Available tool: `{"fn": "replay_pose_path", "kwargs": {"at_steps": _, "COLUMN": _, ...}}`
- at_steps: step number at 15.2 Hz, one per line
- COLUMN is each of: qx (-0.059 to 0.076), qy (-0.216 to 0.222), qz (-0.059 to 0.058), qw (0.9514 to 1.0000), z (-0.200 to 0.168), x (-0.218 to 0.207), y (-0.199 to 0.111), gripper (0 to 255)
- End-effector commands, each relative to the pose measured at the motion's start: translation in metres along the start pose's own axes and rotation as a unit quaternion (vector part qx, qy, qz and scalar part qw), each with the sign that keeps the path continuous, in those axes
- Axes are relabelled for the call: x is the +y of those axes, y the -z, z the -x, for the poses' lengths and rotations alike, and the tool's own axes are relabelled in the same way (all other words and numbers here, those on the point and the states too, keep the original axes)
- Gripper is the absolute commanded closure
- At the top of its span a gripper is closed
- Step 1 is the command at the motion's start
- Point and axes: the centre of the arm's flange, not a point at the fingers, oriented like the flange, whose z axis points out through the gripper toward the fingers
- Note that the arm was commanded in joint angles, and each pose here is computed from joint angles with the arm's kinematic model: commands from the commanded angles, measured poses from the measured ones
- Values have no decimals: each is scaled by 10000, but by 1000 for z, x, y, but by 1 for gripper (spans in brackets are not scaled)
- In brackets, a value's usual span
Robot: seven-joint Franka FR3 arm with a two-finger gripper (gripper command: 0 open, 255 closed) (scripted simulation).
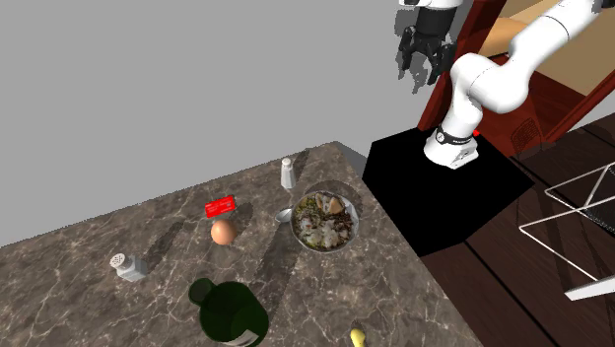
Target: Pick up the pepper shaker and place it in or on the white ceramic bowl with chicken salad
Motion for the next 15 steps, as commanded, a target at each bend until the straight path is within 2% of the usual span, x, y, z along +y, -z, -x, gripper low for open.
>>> {"fn": "replay_pose_path", "kwargs": {"at_steps": 1, "qx": 0, "qy": 0, "qz": 0, "qw": 10000, "z": 0, "x": 0, "y": 0, "gripper": 0}}
{"fn": "replay_pose_path", "kwargs": {"at_steps": 15, "qx": 105, "qy": 60, "qz": -68, "qw": 9999, "z": -165, "x": 33, "y": -70, "gripper": 0}}
